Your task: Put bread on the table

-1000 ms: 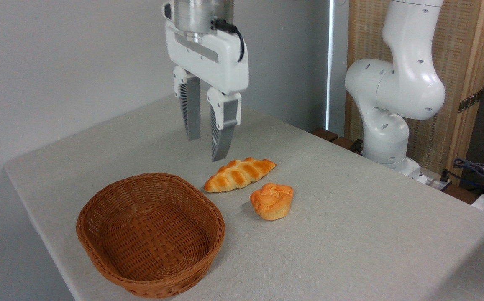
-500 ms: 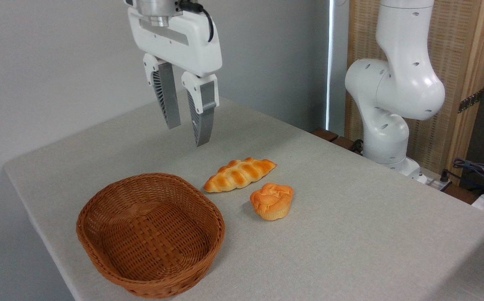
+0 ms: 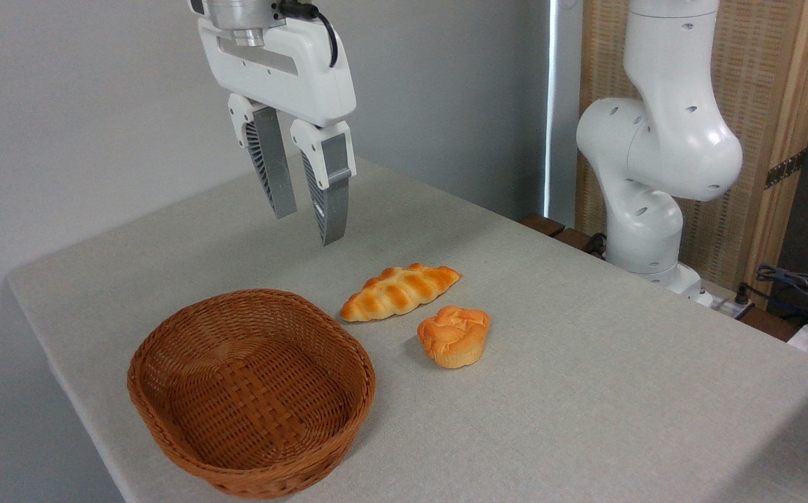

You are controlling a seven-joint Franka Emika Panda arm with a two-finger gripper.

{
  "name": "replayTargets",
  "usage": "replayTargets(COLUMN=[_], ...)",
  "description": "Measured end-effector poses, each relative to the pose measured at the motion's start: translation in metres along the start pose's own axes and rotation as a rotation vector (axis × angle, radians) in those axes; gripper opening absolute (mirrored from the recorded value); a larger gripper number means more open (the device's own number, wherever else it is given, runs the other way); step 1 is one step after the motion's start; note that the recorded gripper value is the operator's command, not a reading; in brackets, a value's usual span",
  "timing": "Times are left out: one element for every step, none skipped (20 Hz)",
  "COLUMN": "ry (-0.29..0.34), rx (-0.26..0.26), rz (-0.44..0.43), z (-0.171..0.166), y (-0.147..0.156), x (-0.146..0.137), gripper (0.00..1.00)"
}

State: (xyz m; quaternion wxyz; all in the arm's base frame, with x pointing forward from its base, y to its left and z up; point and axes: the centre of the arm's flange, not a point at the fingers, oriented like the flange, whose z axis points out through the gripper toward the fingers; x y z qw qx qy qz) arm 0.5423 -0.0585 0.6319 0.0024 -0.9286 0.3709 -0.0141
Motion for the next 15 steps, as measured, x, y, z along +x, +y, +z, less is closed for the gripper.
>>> replayTargets(ry=[-0.002,-0.003,-0.003,-0.004,-0.005,-0.006,-0.007,-0.008,-0.008,-0.009,-0.009,-0.010,-0.012,-0.018,-0.024], rx=[0.002,0.002,0.003,0.003,0.002,0.001,0.000,0.000,-0.001,-0.001,-0.001,-0.002,-0.004,-0.008,-0.012], rz=[-0.001,-0.001,-0.002,-0.002,-0.003,-0.003,-0.003,-0.003,-0.003,-0.004,-0.004,-0.005,-0.005,-0.005,-0.005], z=[0.0002,0.0003,0.0004,0.0006,0.0011,0.0018,0.0025,0.0032,0.0037,0.0041,0.0043,0.0045,0.0048,0.0055,0.0061], y=[-0.0005,-0.0010,-0.0013,-0.0015,-0.0017,-0.0019,-0.0022,-0.0024,-0.0027,-0.0031,-0.0035,-0.0039,-0.0038,-0.0033,-0.0029], x=[-0.0002,-0.0006,-0.0008,-0.0008,-0.0007,-0.0004,-0.0001,0.0001,0.0002,0.0001,0.0000,-0.0002,-0.0005,-0.0012,-0.0018], gripper=[1.00,1.00,1.00,1.00,1.00,1.00,1.00,1.00,1.00,1.00,1.00,1.00,1.00,1.00,1.00])
